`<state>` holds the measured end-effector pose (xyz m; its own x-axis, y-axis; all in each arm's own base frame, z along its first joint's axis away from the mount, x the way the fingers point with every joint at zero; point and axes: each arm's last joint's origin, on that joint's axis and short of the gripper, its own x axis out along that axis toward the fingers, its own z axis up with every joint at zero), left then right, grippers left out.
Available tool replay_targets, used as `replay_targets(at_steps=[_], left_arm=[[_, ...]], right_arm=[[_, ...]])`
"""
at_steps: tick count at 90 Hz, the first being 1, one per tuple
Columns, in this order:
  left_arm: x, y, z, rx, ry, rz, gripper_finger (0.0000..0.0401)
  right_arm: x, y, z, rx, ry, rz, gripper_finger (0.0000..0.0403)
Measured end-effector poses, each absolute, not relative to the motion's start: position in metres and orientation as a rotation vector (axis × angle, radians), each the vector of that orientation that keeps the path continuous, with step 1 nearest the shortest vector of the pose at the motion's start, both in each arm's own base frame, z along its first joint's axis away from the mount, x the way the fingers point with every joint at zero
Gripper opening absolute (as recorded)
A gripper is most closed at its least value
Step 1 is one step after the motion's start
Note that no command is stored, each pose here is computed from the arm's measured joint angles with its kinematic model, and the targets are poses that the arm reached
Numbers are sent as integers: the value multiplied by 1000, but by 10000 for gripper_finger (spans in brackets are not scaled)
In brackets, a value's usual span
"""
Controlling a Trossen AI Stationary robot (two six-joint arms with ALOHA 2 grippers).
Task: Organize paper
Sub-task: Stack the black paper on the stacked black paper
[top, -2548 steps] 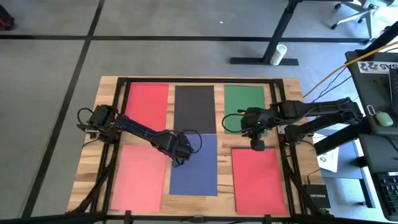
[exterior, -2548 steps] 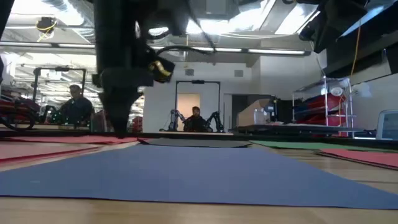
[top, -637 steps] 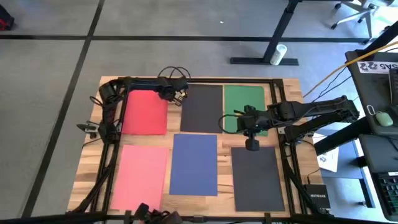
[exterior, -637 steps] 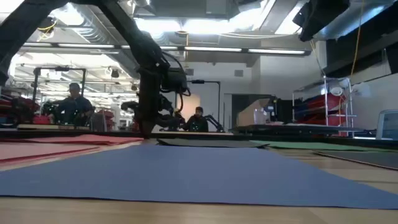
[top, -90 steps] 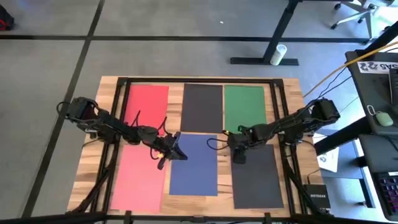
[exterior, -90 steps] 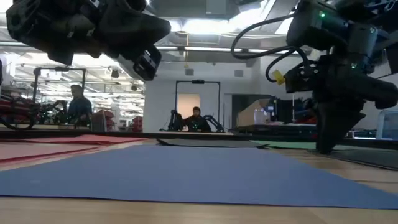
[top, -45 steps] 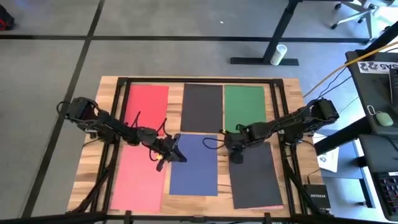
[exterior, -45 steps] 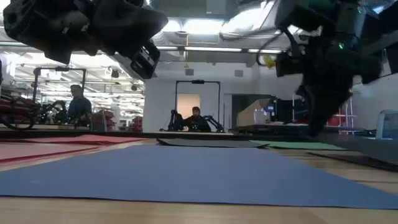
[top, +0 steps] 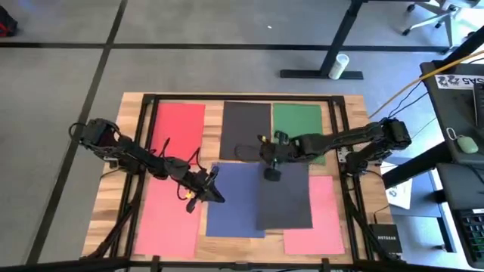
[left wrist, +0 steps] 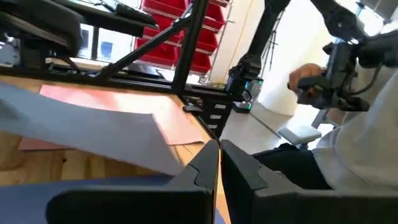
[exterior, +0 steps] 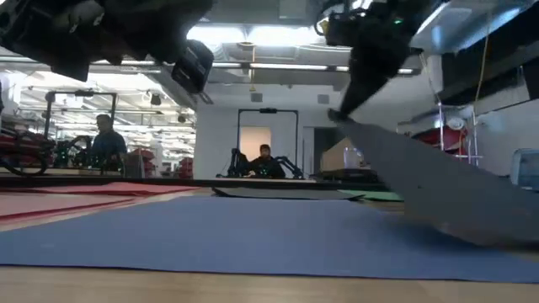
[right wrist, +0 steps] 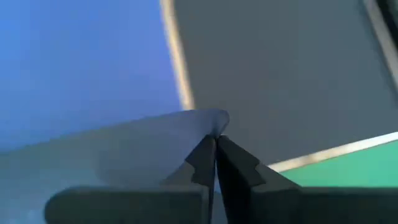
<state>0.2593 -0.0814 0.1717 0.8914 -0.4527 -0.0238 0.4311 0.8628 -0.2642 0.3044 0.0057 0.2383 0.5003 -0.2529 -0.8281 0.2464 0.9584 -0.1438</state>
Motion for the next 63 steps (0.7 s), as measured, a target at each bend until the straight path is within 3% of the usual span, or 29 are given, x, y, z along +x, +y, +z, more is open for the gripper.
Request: replay_targets(at_steps=[43,63], left_arm=[[259,-81,172,-265,87,-455,0],[260,-81,172,-256,86,-447,0]], right_arm=[[310,-112,256,-30,776,-373,0],[332,-148,251,-27,784,-352,0]])
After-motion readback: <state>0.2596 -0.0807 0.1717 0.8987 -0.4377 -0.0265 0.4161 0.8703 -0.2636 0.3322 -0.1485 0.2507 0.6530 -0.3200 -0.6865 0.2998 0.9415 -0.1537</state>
